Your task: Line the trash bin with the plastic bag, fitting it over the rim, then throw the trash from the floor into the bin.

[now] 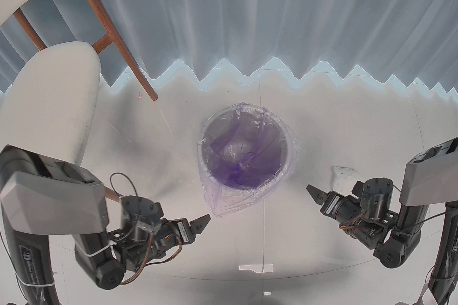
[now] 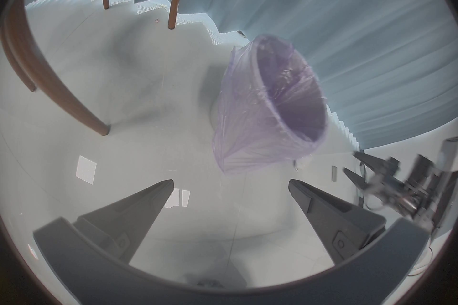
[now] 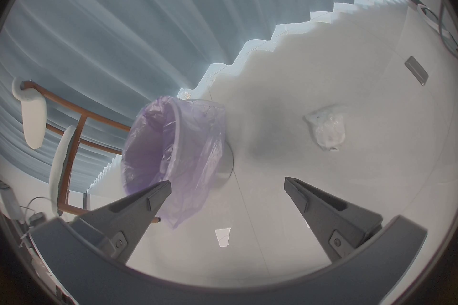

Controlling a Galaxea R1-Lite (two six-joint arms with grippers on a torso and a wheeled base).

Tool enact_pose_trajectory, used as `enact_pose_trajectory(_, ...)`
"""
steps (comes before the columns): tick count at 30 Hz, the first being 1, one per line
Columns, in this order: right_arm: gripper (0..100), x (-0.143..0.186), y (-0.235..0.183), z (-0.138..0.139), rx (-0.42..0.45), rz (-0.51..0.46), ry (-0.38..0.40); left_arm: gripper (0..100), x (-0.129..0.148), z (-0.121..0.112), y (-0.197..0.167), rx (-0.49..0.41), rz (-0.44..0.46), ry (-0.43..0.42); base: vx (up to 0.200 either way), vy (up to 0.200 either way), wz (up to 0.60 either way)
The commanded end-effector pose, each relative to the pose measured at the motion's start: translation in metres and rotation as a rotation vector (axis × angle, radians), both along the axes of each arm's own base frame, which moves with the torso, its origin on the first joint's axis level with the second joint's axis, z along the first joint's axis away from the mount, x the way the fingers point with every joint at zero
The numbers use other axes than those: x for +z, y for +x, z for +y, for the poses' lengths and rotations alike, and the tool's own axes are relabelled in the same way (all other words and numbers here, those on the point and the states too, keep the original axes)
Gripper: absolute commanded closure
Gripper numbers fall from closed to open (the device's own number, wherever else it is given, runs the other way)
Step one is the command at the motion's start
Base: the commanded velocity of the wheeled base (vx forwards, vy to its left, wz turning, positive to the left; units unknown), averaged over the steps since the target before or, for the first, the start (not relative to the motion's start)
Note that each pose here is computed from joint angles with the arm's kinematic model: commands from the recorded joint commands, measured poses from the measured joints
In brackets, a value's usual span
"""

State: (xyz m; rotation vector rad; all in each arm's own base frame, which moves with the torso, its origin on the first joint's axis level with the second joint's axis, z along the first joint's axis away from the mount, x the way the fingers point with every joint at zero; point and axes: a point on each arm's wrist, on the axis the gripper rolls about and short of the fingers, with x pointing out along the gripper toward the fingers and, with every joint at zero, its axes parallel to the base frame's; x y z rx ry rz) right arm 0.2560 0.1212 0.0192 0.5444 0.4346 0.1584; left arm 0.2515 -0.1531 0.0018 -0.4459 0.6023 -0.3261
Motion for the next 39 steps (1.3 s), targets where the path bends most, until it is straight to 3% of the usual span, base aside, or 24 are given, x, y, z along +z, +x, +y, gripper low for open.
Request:
enact_pose_trajectory(1,0,-0.021,0.079,0.006,0.010,-0.063,-0.032,0,0.098,0.055,-0.088,-0.071,-0.268,-0.202,0.000,0.000,0.00)
enact_pose_trajectory(3,0,-0.021,0.093,0.011,0.010,-0.066,-0.037,0,0.115,0.065,-0.096,-0.049,-0.333,-0.242,0.000,0.000,0.00)
enact_pose_trajectory(15,0,-0.032,0.156,0.024,-0.013,-0.076,-0.034,0,0.141,0.111,-0.133,0.127,-0.411,-0.230,0.000,0.000,0.00)
enact_pose_trajectory(18,0,-0.033,0.158,0.024,-0.015,-0.073,-0.036,0,0.141,0.113,-0.137,0.131,-0.407,-0.228,0.000,0.000,0.00)
enact_pose_trajectory(23,0,-0.063,0.171,0.024,-0.015,-0.039,-0.075,0,0.138,0.122,-0.167,0.113,-0.374,-0.196,0.000,0.000,0.00)
enact_pose_trajectory(30,0,-0.090,0.179,0.023,0.001,0.007,-0.137,0,0.138,0.125,-0.170,0.131,-0.383,-0.171,0.000,0.000,0.00)
enact_pose_trajectory(39,0,-0.088,0.191,0.024,-0.003,0.056,-0.158,0,0.142,0.132,-0.164,0.196,-0.422,-0.091,0.000,0.000,0.00)
